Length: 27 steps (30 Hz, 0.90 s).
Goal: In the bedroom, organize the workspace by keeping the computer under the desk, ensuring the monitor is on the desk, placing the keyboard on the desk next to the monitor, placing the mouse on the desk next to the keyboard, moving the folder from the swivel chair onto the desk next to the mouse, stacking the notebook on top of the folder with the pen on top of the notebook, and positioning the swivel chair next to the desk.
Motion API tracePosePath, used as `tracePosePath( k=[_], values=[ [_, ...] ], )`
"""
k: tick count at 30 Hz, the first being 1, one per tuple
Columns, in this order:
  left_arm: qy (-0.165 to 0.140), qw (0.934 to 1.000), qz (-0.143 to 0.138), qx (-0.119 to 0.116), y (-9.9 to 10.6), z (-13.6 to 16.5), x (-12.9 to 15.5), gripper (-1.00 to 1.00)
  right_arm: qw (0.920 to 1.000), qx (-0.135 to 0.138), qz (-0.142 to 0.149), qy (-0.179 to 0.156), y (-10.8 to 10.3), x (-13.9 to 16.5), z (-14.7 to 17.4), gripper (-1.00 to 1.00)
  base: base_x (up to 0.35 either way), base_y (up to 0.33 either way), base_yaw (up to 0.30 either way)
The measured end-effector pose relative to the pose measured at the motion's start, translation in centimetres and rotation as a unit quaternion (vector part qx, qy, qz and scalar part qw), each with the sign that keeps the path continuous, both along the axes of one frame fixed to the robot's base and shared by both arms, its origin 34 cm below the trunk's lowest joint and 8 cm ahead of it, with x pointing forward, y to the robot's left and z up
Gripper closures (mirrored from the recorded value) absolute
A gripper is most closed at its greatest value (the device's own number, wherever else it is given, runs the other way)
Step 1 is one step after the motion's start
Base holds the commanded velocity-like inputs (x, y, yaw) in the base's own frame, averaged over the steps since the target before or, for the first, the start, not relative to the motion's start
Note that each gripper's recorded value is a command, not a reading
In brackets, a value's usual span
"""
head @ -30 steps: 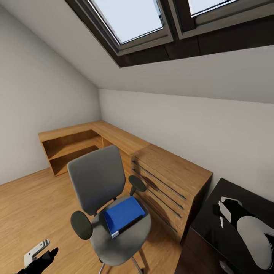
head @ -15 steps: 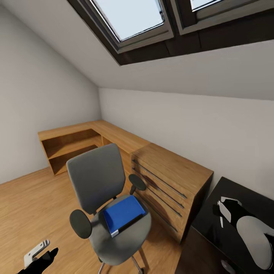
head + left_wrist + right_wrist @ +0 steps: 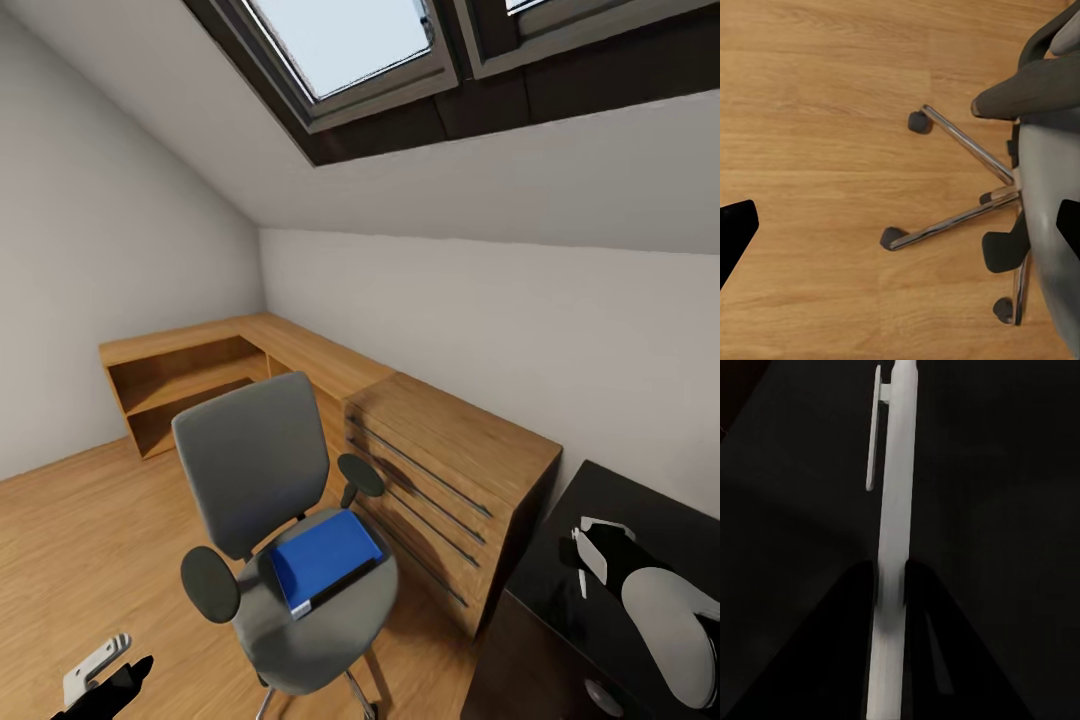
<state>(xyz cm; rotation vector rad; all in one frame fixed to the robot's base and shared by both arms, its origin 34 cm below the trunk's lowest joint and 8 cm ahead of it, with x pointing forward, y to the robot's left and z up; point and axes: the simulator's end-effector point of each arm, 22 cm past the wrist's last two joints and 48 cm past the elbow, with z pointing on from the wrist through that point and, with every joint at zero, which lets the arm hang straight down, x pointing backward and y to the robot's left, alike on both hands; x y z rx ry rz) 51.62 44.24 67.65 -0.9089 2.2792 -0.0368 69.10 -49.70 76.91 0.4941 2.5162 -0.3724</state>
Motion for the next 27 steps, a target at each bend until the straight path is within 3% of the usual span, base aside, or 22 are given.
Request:
tracePosePath(
  k=[12, 13, 27],
  values=[
    [0.001, 1.0, 0.0, -0.001, -0.06, -0.26, -0.08, -1.0, 1.0, 0.0, 0.0, -0.001, -0.02, 0.04, -0.11, 1.0, 0.0, 0.0, 0.0],
    [0.001, 1.0, 0.0, -0.001, -0.06, -0.26, -0.08, -1.0, 1.0, 0.0, 0.0, -0.001, -0.02, 0.04, -0.11, -1.0, 0.0, 0.0, 0.0],
    [0.003, 1.0, 0.001, -0.002, -0.08, -0.36, -0.17, -1.0, 1.0, 0.0, 0.001, -0.002, 0.02, 0.11, -0.08, -1.0, 0.0, 0.0, 0.0]
  ],
)
